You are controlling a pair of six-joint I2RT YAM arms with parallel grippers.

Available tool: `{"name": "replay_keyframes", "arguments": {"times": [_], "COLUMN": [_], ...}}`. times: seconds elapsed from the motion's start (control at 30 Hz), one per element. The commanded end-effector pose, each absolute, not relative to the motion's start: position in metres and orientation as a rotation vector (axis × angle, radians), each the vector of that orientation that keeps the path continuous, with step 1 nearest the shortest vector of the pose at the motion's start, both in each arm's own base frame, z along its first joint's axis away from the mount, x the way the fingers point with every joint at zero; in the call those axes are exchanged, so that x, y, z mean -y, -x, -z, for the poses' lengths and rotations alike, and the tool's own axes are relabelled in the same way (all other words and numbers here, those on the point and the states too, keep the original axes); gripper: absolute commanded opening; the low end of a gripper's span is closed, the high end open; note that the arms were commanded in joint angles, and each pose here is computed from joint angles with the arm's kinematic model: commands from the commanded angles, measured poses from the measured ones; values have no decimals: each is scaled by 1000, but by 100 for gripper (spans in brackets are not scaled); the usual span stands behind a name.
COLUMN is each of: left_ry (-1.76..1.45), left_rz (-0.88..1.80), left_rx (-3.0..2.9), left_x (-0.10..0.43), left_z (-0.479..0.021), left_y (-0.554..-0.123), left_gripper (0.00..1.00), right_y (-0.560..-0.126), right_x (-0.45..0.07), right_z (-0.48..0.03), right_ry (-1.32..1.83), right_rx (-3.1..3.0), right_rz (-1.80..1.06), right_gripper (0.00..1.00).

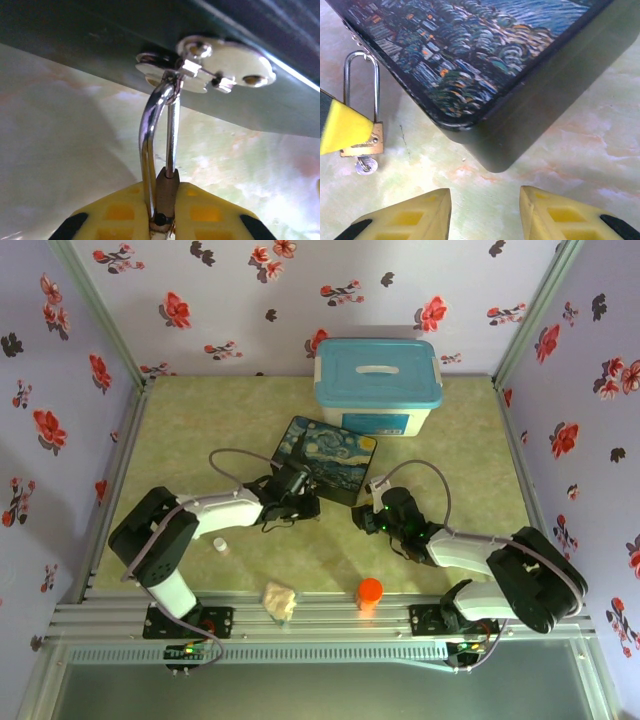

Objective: Unlock the padlock with the key

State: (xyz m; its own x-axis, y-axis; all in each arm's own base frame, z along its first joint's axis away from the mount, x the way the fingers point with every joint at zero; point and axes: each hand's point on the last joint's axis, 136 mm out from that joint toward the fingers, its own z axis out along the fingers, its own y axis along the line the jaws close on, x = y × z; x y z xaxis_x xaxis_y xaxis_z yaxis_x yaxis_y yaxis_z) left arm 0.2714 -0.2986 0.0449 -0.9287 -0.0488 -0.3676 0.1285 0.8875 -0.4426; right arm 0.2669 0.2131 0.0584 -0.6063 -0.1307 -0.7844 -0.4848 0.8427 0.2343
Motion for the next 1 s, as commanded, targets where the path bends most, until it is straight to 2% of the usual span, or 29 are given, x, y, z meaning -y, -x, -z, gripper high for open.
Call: {"name": "replay_keyframes", "arguments": {"times": [0.0, 0.13, 0.3, 0.43, 0.6, 0.83, 0.97], "left_ry": [-148, -197, -208, -222, -277, -324, -331], "left_rz": [252, 149, 153, 162, -18, -203, -194], "left_rx": [-2778, -2768, -2768, -2748, -2738, -2730, -2722], "left_x": [250, 248, 256, 257, 249, 238, 242], "left_z": [-22, -24, -21, -26, -28, -22, -27], "left_y": [-263, -263, -264, -265, -262, -258, -258], "left_gripper": [14, 17, 25, 25, 26, 21, 11], "right_y": [-274, -274, -274, -273, -272, -270, -270], "right_x": [-214, -214, -215, -214, -213, -212, -212], "right_z": [-62, -61, -61, -59, -55, -50, -51], "right_ry": [415, 419, 414, 414, 410, 402, 398], "right_rx": [-2191, -2196, -2196, -2199, -2208, -2218, -2213], "right_rz": [-536, -533, -534, -535, -534, -540, -542], "right_gripper": [40, 39, 39, 39, 39, 39, 39]}}
